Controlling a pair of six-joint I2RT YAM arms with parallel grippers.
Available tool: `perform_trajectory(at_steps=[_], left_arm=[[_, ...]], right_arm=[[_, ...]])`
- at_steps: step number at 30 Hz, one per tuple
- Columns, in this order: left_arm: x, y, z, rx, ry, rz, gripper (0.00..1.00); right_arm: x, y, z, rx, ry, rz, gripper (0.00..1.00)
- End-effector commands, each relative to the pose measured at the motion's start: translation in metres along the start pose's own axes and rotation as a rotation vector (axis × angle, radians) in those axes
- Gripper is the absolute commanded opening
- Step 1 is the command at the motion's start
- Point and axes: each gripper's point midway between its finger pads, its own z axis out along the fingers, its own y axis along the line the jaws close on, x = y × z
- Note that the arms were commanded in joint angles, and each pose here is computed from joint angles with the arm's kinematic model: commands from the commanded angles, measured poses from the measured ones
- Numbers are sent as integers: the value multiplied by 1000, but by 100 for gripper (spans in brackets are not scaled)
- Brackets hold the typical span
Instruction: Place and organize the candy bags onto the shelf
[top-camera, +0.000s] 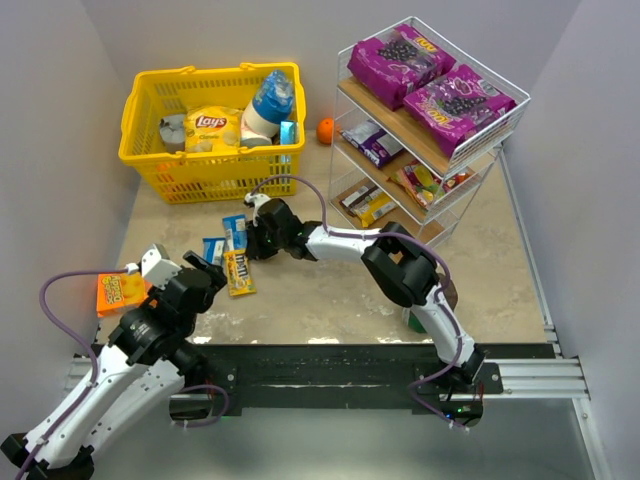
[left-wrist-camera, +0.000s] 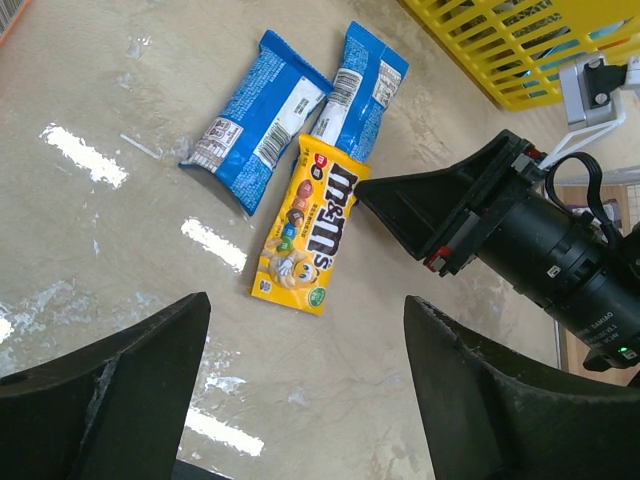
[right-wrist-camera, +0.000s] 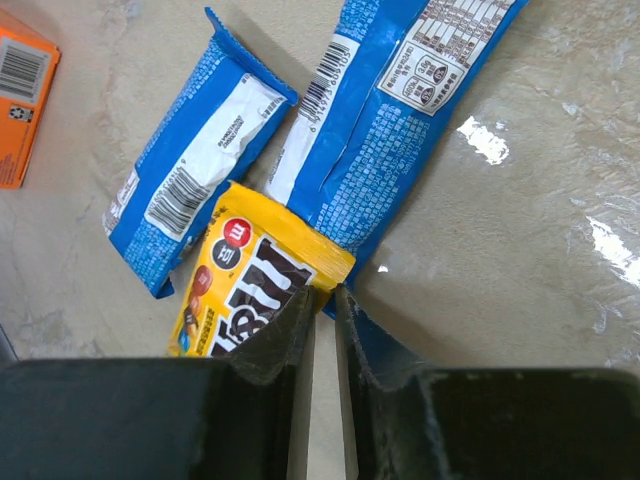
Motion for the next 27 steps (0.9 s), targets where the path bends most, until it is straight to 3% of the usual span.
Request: perform_trajectory(at_steps=[1, 3, 5, 8, 9, 24, 27], left_arm=[[-3, 0, 2, 0, -21, 1, 84], [-3, 0, 2, 4, -21, -4, 84], [-3, 0, 2, 6, -22, -5, 84], [-2, 1, 2, 4, -23, -4, 84], [-2, 0, 2, 6, -22, -5, 84], [1, 0, 4, 11, -14, -3, 84], [1, -1, 4, 13, -15, -4, 84]], right_arm=[[-11, 11, -1, -38, -33, 17, 15], [-11, 9, -3, -27, -34, 25, 22], [-13, 11, -5, -31, -38, 29, 39], [-15, 13, -4, -45, -43, 35, 55], [-17, 14, -3, -46, -49, 38, 56], [7, 4, 12, -12, 30, 35, 57], [11, 1, 11, 4, 38, 42, 44]])
